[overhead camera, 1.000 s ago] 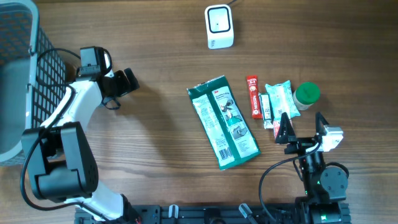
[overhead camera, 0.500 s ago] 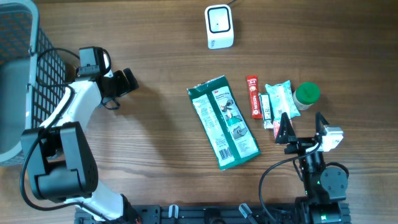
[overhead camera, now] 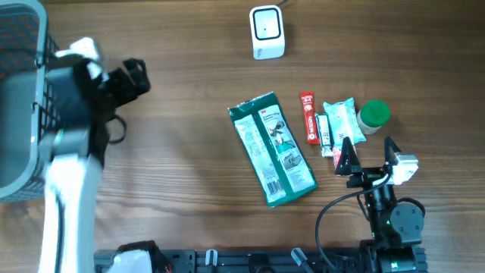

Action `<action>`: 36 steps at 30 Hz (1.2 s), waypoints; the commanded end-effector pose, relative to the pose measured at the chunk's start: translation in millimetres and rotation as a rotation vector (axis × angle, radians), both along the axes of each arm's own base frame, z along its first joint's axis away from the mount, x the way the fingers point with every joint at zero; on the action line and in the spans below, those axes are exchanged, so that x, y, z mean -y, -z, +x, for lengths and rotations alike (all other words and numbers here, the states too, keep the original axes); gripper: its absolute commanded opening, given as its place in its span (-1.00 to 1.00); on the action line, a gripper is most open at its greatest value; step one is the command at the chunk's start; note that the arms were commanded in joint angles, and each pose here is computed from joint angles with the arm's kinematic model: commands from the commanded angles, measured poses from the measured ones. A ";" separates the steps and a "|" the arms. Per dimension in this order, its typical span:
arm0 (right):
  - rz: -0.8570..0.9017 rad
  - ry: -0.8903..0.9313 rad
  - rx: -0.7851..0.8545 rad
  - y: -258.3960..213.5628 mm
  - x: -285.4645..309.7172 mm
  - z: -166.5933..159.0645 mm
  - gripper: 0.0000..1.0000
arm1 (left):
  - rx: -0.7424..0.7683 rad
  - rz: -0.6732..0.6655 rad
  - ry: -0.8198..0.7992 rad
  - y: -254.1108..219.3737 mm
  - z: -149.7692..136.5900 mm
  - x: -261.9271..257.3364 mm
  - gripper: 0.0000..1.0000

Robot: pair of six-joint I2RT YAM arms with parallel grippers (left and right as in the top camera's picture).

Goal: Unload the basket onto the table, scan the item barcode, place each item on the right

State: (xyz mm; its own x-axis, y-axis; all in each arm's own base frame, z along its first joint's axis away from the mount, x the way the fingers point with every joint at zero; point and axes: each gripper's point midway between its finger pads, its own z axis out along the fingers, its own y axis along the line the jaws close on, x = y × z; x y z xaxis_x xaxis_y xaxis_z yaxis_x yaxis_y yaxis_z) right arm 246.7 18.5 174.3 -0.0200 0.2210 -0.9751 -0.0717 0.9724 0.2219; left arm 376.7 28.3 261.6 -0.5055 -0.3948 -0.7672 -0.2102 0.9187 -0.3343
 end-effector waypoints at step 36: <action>0.015 0.026 0.003 -0.9 4.9 0.4 0.99 | 1.174 0.117 0.028 -122.5 -202.1 31.8 1.00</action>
State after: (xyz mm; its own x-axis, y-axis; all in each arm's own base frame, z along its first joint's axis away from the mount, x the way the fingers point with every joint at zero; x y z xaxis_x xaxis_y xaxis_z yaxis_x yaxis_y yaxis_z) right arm 246.8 18.0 173.9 -0.0212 0.2209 -0.9751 -0.0683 0.9727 0.2218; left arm 170.3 -2.0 391.5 0.4692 -0.2900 -0.8341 0.1624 0.9568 -0.2413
